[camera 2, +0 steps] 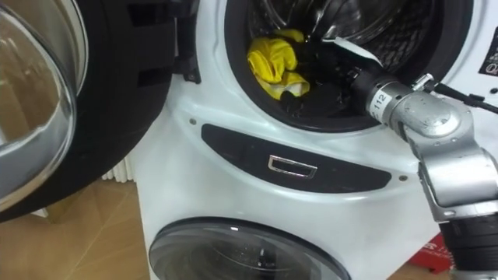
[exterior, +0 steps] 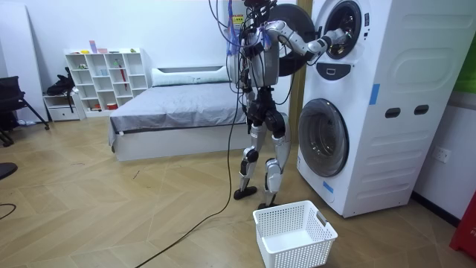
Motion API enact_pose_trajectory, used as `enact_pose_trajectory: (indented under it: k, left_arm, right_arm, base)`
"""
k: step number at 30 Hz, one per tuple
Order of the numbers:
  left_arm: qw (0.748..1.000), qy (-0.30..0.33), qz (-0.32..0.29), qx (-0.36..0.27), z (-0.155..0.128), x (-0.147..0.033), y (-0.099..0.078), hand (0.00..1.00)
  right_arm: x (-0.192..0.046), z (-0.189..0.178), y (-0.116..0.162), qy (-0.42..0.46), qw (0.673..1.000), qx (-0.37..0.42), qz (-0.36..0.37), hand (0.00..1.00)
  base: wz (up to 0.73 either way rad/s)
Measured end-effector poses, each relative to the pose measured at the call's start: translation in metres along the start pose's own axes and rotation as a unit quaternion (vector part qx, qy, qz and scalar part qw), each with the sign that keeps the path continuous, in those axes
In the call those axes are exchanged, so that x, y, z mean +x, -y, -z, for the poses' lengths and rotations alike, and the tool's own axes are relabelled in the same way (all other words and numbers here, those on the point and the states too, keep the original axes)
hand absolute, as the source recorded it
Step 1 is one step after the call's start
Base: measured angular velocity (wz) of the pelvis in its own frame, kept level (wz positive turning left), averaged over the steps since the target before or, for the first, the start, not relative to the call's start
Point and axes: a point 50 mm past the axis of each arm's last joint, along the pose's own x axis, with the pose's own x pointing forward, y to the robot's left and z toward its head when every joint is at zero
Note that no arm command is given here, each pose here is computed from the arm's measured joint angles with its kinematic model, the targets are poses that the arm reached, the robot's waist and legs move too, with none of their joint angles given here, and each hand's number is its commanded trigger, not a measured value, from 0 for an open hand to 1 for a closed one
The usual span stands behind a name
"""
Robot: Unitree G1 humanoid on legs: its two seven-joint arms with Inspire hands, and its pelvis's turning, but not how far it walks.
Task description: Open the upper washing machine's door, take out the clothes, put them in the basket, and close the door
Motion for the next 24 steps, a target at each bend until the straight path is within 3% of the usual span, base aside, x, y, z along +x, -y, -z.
enact_pose_trajectory:
  k: [16, 24]
  left_arm:
    - [1.000, -0.005, -0.008, 0.009, 0.000, 0.000, -0.006, 0.00]
    - [1.000, 0.005, -0.021, 0.007, 0.001, 0.000, -0.008, 0.00]
  right_arm:
    - [-0.004, -0.001, 0.000, 0.005, 1.000, -0.003, 0.025, 1.00]
    - [-0.022, -0.030, -0.013, 0.073, 0.996, -0.039, 0.023, 1.00]
  base:
    - [0.00]
    - [-0.07]
